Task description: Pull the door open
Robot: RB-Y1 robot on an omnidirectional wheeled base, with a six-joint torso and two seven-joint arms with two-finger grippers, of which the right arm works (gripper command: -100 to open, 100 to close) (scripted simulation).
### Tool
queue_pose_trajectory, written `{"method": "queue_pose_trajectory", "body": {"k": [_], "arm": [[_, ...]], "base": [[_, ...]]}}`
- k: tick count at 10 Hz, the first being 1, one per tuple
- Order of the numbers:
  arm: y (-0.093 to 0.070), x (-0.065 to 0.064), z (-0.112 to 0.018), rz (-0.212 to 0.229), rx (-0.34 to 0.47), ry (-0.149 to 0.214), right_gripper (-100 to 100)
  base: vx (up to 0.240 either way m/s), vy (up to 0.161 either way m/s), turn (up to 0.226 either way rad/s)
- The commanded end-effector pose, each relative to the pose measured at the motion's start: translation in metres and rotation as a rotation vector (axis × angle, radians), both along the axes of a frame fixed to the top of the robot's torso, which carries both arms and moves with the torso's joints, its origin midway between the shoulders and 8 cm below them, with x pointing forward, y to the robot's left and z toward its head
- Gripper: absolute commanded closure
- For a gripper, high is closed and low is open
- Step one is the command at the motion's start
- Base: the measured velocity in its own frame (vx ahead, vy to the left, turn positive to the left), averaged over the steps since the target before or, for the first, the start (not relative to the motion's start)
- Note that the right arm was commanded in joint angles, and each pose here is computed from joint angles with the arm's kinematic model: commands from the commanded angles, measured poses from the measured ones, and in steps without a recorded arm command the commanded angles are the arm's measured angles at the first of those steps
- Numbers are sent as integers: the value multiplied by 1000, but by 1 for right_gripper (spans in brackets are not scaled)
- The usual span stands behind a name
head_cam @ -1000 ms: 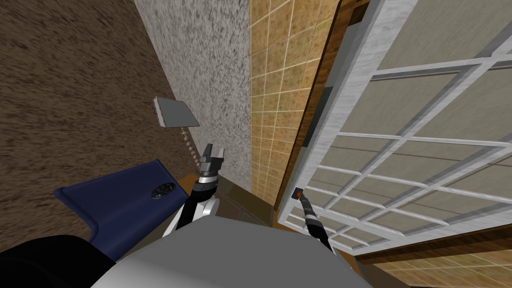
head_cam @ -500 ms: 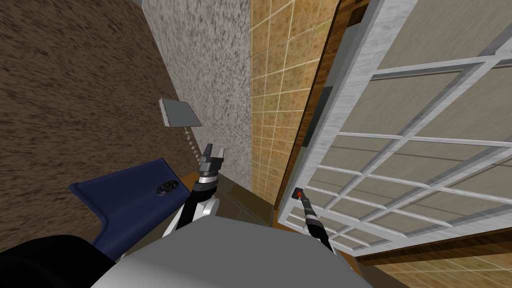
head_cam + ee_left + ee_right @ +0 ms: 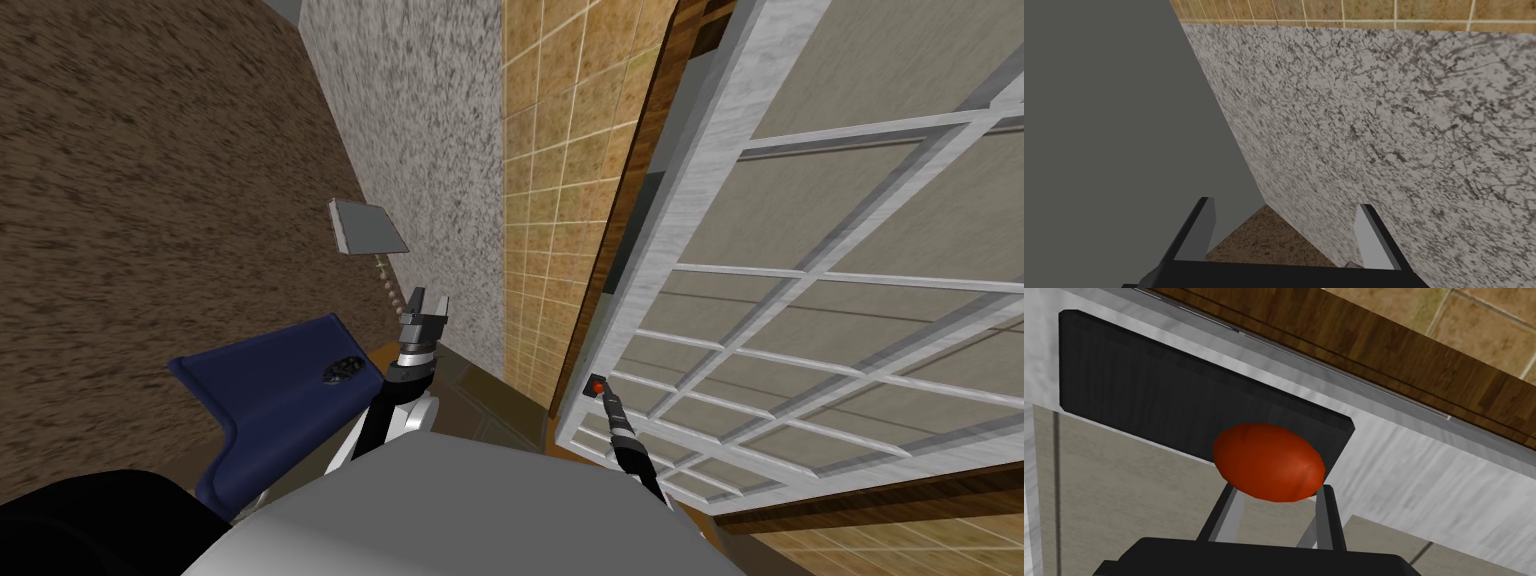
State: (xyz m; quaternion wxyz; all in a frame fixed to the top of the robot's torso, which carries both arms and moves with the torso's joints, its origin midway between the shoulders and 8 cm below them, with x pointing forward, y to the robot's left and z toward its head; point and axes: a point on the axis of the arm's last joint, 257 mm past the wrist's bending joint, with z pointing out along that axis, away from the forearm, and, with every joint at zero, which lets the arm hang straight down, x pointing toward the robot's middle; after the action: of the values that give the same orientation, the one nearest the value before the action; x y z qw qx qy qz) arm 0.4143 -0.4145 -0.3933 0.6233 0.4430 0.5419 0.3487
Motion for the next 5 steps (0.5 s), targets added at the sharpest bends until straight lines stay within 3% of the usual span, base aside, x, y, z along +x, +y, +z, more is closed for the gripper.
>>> {"method": "queue_pose_trajectory", "body": {"k": [1, 5], "arm": [[13, -1, -5, 14, 54, 1, 100], [12, 0, -5, 10, 144, -15, 100]], "base": [[-30, -15, 14], [-29, -11, 28]]}}
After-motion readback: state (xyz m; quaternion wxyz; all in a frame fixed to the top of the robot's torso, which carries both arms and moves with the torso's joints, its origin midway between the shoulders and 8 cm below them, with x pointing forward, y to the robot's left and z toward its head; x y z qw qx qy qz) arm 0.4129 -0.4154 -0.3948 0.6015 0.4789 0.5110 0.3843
